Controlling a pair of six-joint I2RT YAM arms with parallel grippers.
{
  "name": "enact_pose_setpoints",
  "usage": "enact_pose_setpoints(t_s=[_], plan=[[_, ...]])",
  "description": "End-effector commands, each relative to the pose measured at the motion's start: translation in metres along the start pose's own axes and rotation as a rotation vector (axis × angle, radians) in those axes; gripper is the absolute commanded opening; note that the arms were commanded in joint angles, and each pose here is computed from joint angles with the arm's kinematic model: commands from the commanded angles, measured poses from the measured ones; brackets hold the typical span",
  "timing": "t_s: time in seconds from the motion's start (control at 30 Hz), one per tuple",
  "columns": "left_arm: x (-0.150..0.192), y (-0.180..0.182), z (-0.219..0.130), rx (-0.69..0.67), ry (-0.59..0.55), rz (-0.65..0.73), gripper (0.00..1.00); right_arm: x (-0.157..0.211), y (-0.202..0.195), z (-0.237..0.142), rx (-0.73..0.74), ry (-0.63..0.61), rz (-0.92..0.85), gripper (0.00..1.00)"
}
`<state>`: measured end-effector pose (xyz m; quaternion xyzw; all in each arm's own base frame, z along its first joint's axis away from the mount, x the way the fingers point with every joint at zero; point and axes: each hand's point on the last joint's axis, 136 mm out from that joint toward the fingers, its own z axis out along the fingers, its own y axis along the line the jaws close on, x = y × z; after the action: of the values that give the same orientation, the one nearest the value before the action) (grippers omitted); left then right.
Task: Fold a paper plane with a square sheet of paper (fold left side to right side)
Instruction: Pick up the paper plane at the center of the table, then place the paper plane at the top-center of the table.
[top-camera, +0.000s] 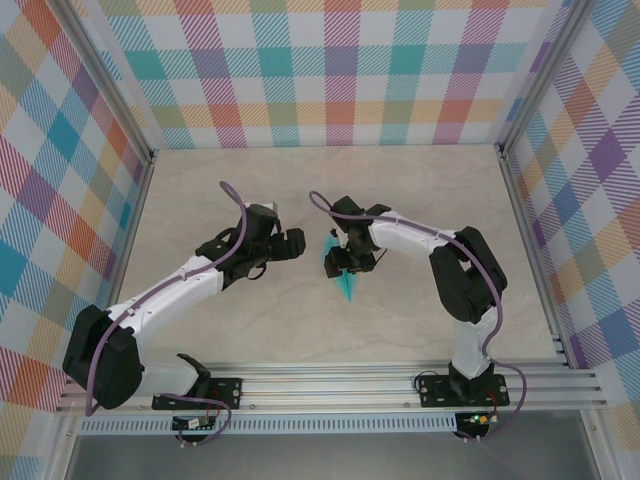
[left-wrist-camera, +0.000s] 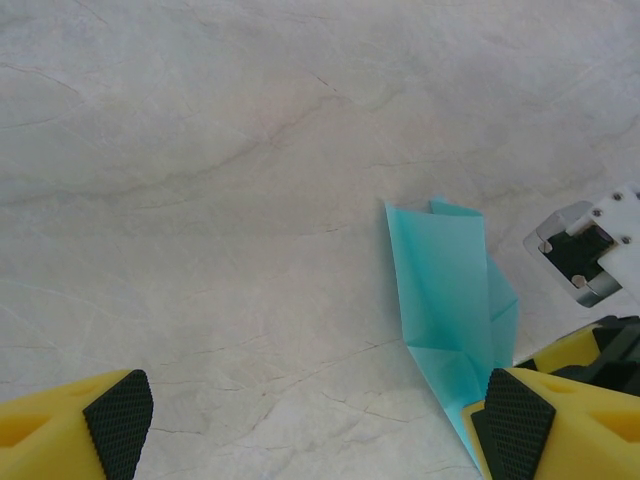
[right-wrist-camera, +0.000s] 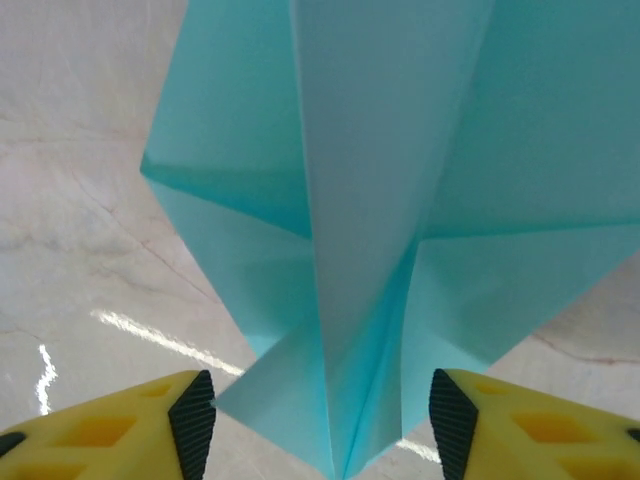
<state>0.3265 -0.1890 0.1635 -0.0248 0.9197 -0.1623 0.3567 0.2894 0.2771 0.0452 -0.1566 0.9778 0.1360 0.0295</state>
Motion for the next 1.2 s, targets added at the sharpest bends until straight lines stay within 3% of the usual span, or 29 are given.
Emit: enact_pose_setpoints(t_s=[0.0, 0.4, 0.57, 0.7, 0.87, 1.17], plan=[[-0.002, 0.006, -0.004, -0.019, -0.014, -0.014, 0.89, -0.002, 0.000, 0.003, 0.025, 0.014, -0.017, 0.50], [-0.003, 0.009, -0.009, -0.032, -0.020, -0.006, 0.89, -0.019, -0.005, -0.009, 0.074, -0.020, -0.027, 0.03], [-0.002, 0.011, -0.013, -0.030, -0.026, -0.003, 0.91, -0.053, -0.022, -0.032, 0.078, -0.070, 0.042, 0.03], [-0.001, 0.011, -0.014, -0.027, -0.028, -0.008, 1.00, -0.088, -0.054, -0.044, 0.197, -0.080, 0.114, 0.03], [0.005, 0.010, -0.012, -0.015, -0.007, -0.020, 1.00, -0.129, -0.075, -0.044, 0.216, -0.116, 0.210, 0.05], [0.014, 0.010, -0.012, -0.004, 0.035, -0.008, 1.00, -0.138, -0.093, -0.015, 0.250, -0.063, 0.252, 0.06]])
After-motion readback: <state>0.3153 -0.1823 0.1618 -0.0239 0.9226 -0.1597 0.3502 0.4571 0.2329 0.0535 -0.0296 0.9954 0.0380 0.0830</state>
